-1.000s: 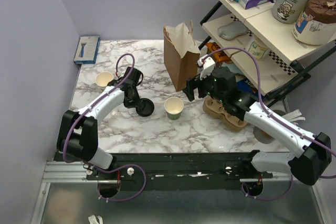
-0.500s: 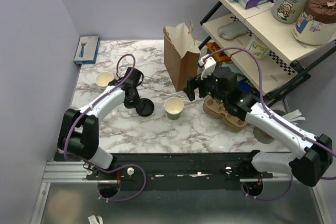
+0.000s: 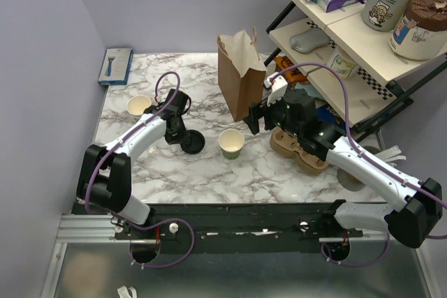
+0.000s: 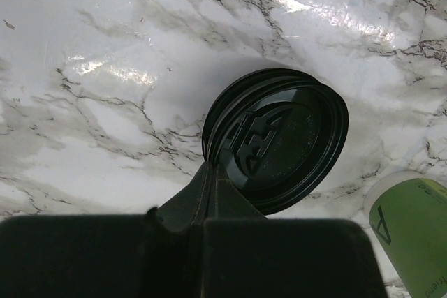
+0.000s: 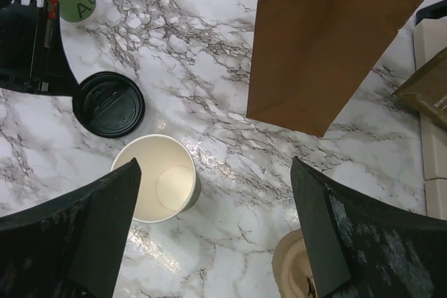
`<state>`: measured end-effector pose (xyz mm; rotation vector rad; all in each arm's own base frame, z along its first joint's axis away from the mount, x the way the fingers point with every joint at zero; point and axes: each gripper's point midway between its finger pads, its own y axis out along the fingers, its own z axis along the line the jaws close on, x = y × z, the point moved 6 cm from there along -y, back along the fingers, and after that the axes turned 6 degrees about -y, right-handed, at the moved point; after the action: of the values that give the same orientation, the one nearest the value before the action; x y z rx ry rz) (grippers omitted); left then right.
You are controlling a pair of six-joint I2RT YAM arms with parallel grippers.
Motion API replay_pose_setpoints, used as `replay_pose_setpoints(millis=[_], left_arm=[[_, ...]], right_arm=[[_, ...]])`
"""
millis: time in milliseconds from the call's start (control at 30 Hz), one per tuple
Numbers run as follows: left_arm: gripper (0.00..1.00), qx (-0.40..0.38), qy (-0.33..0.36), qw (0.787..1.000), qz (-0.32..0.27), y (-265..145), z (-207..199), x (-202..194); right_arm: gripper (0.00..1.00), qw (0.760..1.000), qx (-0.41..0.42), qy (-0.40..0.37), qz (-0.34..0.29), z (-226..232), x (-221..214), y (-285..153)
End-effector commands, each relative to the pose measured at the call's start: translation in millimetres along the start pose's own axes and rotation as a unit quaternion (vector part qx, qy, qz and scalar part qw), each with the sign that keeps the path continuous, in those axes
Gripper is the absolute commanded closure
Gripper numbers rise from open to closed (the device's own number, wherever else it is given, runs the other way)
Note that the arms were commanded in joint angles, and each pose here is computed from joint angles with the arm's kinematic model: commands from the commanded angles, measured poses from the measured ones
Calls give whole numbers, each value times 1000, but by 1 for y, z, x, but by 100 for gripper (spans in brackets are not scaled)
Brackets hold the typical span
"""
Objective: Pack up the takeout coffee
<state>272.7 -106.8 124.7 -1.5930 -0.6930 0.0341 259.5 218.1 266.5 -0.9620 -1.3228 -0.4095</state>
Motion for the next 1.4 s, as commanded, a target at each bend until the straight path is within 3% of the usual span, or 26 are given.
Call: replay_pose_setpoints(millis=[0, 333, 667, 733, 800, 867, 1367], left_arm=[[100, -36, 5, 999, -3, -18, -8, 5], [100, -49, -4, 998, -26, -30, -6, 8], [100, -35, 2, 999, -3, -20, -4, 1], [93, -28, 3, 1000, -1, -18, -3, 1], [79, -17, 9, 1000, 11, -13, -2, -1], [73, -17, 11, 1000, 17, -10, -1, -4], [75, -4, 11, 1000, 19, -6, 2, -4]], right_arm=[[3, 1000, 17, -5, 4, 5, -4, -1], [5, 999, 39, -7, 10, 11, -6, 4], [5, 998, 62, -26, 19, 18, -7, 12], [5, 998, 59, -28, 23, 17, -9, 12], [5, 998, 53, -29, 25, 16, -11, 12], [5, 998, 54, -29, 23, 16, -10, 12], [5, 998, 48, -30, 32, 15, -14, 14]])
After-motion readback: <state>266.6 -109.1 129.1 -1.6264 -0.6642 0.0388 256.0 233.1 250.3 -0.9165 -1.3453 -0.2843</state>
